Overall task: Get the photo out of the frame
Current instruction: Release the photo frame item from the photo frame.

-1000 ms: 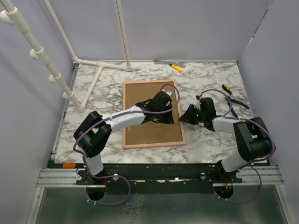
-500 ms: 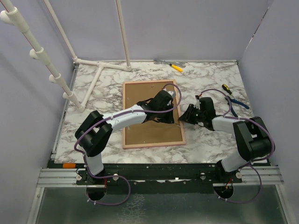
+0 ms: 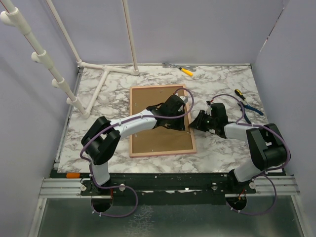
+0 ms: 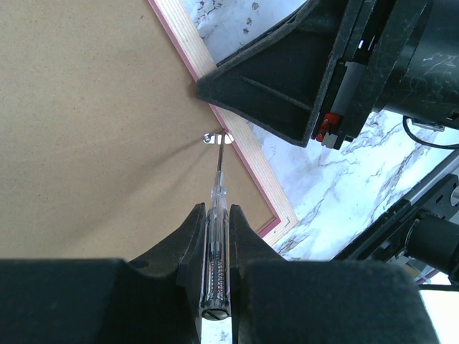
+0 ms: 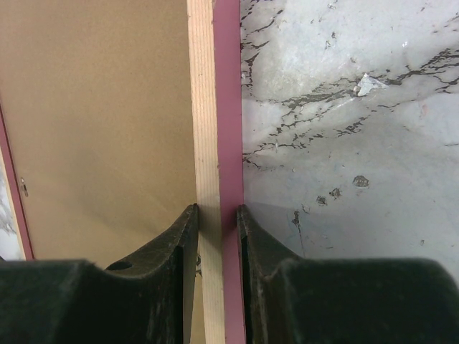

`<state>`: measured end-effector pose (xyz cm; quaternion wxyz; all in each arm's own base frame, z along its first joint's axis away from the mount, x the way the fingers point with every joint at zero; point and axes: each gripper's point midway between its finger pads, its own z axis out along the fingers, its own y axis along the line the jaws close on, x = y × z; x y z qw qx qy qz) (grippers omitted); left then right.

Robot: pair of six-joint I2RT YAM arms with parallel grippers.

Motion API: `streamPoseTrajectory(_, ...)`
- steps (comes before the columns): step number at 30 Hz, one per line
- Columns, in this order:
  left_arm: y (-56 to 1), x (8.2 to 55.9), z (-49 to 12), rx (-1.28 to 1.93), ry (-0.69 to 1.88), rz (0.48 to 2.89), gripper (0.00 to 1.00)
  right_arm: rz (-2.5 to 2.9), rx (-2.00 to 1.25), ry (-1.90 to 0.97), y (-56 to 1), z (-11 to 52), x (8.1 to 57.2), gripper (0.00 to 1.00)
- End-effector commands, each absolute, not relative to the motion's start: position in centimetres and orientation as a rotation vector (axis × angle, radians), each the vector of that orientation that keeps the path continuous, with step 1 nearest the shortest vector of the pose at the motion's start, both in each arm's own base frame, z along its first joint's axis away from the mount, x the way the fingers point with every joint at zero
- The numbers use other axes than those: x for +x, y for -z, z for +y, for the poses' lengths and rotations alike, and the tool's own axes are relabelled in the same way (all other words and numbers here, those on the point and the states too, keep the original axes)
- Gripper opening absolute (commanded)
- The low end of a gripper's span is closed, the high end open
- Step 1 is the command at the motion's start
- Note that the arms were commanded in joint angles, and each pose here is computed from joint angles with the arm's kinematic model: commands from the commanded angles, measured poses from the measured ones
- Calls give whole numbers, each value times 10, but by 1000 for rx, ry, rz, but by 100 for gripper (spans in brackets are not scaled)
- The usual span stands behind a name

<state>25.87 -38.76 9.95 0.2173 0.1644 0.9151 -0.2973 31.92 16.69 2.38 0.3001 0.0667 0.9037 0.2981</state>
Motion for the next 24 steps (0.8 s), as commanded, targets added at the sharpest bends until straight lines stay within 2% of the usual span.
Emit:
streamPoseTrajectory(1,-71,229,-381,547,779,2675,0,2418,195,-718,-14,160,326,26)
streamPoseTrajectory(24,-63,213,-371,634,767,2734,0,2427,197,-708,-13,160,327,26)
